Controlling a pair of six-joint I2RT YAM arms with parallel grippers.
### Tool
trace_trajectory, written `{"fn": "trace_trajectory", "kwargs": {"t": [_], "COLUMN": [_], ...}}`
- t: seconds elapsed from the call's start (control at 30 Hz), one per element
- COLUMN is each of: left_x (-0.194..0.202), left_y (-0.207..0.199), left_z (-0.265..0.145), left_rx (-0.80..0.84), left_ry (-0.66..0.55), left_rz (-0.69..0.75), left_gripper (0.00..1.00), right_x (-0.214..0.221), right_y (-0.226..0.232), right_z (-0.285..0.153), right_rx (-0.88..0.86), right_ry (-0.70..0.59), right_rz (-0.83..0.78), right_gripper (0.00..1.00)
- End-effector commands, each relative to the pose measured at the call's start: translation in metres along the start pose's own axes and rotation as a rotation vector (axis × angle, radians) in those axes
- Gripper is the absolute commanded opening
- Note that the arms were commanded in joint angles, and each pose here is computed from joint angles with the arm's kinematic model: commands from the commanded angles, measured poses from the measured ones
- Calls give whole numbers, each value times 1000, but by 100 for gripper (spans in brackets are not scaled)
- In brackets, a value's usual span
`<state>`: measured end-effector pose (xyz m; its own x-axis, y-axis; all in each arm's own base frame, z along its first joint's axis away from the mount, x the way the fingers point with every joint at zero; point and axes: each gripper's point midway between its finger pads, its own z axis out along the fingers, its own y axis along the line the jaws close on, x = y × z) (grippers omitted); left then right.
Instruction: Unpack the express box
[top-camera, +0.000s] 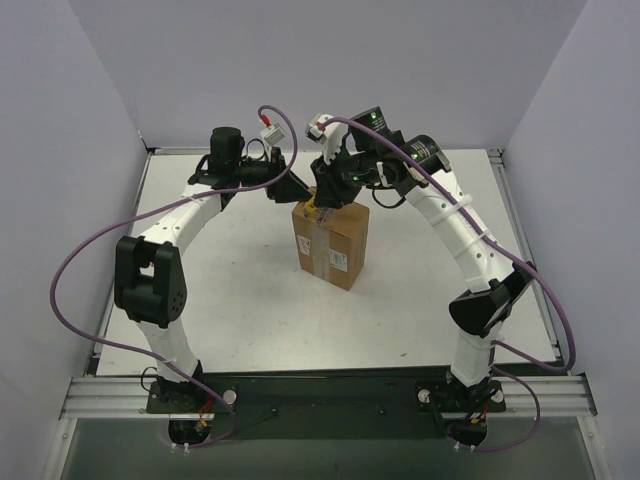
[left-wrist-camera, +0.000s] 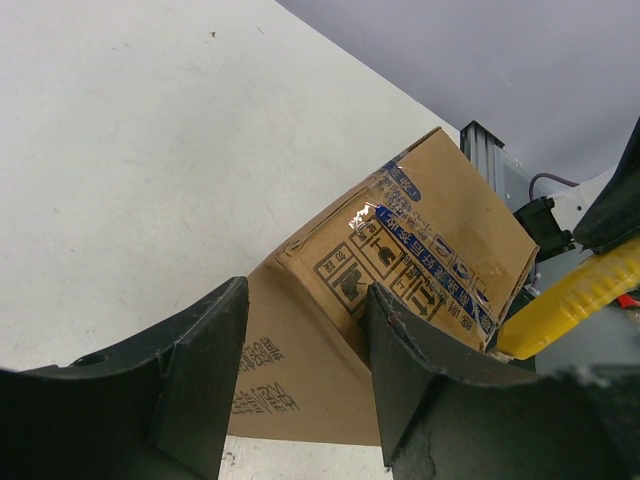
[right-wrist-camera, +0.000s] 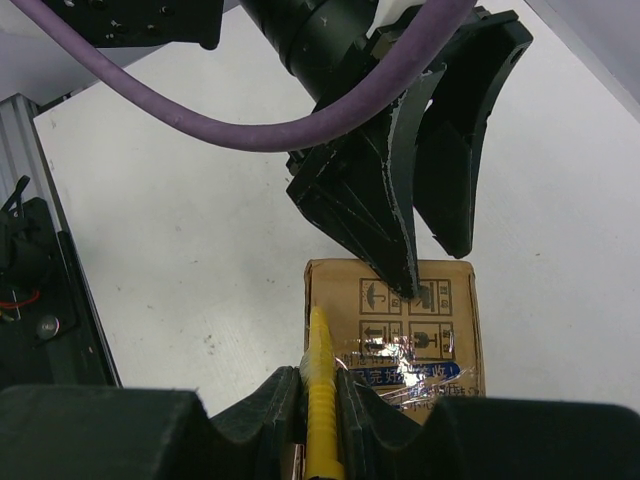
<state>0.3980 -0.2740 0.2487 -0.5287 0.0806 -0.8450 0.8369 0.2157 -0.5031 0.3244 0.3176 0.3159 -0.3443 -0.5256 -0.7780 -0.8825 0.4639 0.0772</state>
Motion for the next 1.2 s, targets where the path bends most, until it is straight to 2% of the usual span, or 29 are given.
{"fn": "trace_trajectory", "kwargs": {"t": [0.0, 1.17], "left_x": [46, 53], "left_y": [26, 42], "left_z": [10, 12], "left_rx": [-87, -106], "left_ry": [97, 125], "left_rz": [-82, -52], "left_gripper": [59, 55], "right_x": [3, 41], "right_y": [8, -1], "right_z": [-17, -52], "right_rx": [2, -11], "right_ry": [4, 98], "right_rz": [3, 17], "right_gripper": [0, 0]}}
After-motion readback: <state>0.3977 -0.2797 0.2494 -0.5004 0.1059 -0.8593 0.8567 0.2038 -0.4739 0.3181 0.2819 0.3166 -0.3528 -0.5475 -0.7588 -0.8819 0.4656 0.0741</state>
